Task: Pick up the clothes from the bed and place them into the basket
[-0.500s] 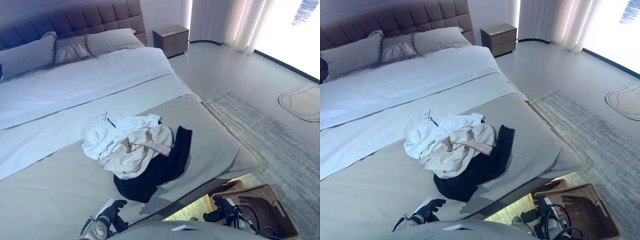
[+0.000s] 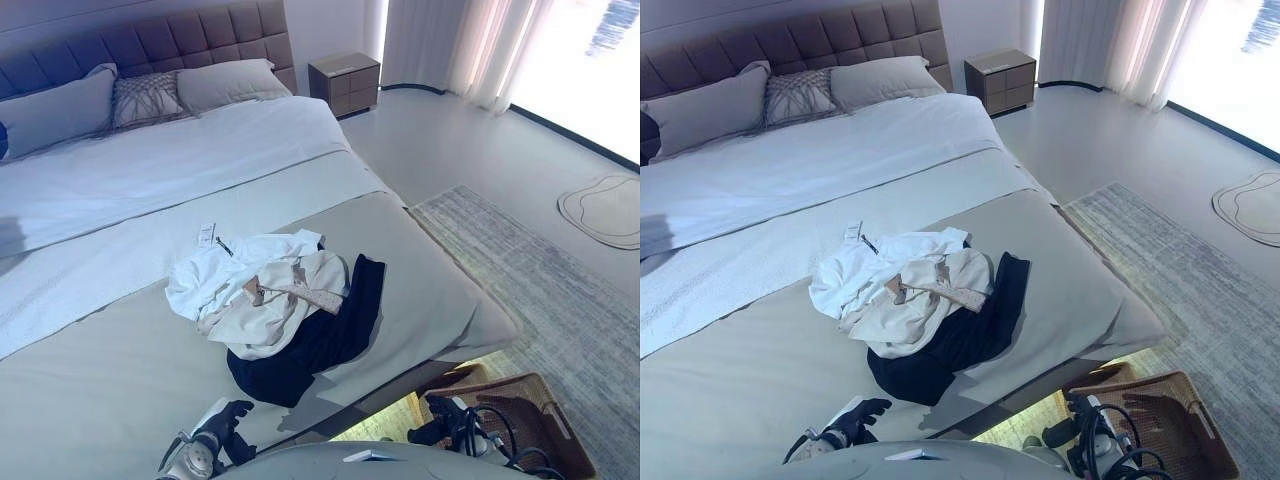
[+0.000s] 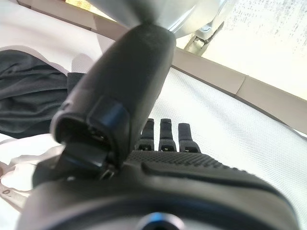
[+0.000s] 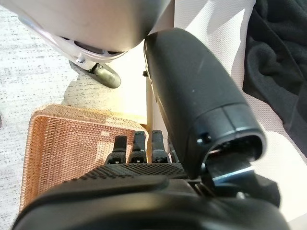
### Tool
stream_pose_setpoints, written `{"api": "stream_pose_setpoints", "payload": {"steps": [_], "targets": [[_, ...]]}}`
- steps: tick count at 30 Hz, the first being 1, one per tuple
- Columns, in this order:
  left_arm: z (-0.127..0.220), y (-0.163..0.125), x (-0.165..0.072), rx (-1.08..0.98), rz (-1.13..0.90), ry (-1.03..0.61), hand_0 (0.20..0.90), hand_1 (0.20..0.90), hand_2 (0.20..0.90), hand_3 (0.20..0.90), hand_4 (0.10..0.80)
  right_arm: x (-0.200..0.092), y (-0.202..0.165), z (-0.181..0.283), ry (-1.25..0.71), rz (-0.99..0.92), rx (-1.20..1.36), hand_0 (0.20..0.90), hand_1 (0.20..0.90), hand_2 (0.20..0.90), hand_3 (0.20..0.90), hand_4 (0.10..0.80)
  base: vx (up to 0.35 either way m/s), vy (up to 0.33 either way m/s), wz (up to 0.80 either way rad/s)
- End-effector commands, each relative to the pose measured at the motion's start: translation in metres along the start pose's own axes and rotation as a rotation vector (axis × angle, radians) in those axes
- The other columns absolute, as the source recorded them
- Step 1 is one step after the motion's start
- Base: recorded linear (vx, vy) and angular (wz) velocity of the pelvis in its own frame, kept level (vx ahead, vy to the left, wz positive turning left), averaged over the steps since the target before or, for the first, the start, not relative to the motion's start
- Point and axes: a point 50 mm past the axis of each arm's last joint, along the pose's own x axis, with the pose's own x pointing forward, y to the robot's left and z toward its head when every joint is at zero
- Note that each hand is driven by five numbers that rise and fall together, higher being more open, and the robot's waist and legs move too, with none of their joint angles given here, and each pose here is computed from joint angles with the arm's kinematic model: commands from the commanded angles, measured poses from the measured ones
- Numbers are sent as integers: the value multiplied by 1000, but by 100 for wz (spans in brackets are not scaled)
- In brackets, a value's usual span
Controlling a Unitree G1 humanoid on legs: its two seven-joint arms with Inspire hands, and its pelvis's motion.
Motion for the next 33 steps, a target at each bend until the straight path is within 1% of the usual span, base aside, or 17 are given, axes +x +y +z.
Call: {"api": "stream_pose_setpoints", "payload": {"steps": [1, 5, 11, 17, 20, 21, 25, 26, 29, 30, 33], "targets": [[30, 1, 8, -22, -13, -98, 900, 900, 900, 900, 800, 1, 4, 1, 26, 3, -78, 900, 900, 900, 900, 800, 0, 0, 0], [31, 3, 9, -28, -7, -92, 900, 900, 900, 900, 800, 2, 4, 3, 17, -12, -96, 900, 900, 900, 900, 800, 0, 0, 0], [31, 2, 9, -50, 2, -91, 900, 900, 900, 900, 800, 2, 2, 7, -1, -46, -49, 900, 900, 900, 900, 800, 0, 0, 0], [36, 14, 8, -103, 123, -144, 900, 900, 900, 900, 800, 3, -5, 28, -161, -105, -104, 900, 900, 900, 900, 800, 0, 0, 0], [44, 34, 8, -93, 260, -180, 900, 900, 900, 900, 800, 4, -21, 60, -307, -176, -168, 900, 900, 900, 900, 800, -22, -27, 8], [49, 50, 6, -66, 344, -207, 900, 900, 900, 900, 800, 2, -35, 88, -423, -236, -231, 900, 900, 900, 900, 800, -66, -59, 22], [64, 85, -2, 22, 585, -285, 900, 900, 900, 900, 800, -8, -62, 140, -605, -352, -282, 900, 900, 900, 900, 800, -49, -31, 20], [64, 85, -2, 22, 585, -285, 900, 900, 900, 900, 800, -8, -62, 140, -605, -352, -282, 900, 900, 900, 900, 800, -37, -4, 30], [73, 111, -12, 61, 763, -335, 900, 900, 900, 900, 800, -23, -84, 177, -739, -465, -334, 900, 900, 900, 900, 800, -20, 7, 28], [80, 124, -19, 93, 831, -366, 900, 900, 900, 900, 800, -32, -95, 193, -785, -509, -358, 900, 900, 900, 900, 800, 8, 16, 28], [91, 142, -30, 212, 915, -439, 900, 900, 900, 900, 800, -46, -109, 215, -852, -582, -395, 900, 900, 900, 900, 800, -23, 16, 36]]}}
